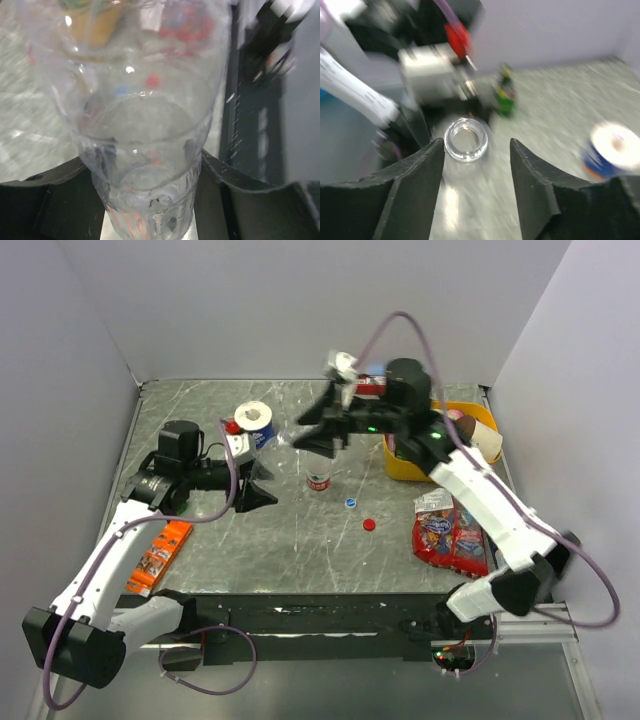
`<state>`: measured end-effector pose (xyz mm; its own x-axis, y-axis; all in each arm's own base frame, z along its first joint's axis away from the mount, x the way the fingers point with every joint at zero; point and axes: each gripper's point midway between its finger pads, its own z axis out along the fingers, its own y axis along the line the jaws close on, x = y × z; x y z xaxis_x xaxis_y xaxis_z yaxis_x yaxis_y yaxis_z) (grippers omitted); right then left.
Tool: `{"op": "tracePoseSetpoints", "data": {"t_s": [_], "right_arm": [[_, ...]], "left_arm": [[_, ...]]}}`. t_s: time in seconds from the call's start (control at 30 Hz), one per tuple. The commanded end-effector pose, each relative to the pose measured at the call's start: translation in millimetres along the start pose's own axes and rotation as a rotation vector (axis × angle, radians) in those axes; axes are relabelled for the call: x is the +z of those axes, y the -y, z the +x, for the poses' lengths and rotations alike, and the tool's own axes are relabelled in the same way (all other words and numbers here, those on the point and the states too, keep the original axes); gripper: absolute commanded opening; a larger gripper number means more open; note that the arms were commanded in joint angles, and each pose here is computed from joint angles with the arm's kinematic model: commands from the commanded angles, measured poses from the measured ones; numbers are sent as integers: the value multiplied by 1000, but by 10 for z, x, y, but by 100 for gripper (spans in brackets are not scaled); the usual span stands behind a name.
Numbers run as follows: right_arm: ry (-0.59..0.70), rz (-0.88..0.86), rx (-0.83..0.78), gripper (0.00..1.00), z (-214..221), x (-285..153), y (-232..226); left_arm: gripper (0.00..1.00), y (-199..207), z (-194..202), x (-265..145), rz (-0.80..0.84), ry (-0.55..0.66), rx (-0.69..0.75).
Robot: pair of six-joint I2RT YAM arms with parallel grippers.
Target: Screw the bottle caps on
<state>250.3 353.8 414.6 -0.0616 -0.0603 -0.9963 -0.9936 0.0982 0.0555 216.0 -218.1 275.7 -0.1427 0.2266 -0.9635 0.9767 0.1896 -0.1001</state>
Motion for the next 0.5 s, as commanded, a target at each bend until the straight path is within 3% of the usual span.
{"op": "tracePoseSetpoints", "data": {"t_s": [0.0,0.03,0.07,0.1,0.17,0.3,0.47], "right_arm": [[-134,159,-318,63,201,-744,147],[-167,153,-362,63,286,-854,59],[-263,127,-335,63,670,-931,10],[-299,110,-418,63,769,-1020,-44],[-384,77,-382,63,1184,-1123,-120],[-488,57,-416,63,1637,-1235,-111],[-687,-24,-532,58,2229,-1395,88]], "left_arm": [[6,31,346,-195,-30,-171,192],[1,31,471,-207,-35,-201,190],[1,30,560,-223,-32,-225,218],[1,29,603,-237,-38,-235,235],[1,14,724,-230,-46,-252,224],[1,-60,677,-181,-88,-195,252],[1,21,758,-98,-113,-94,171]]}}
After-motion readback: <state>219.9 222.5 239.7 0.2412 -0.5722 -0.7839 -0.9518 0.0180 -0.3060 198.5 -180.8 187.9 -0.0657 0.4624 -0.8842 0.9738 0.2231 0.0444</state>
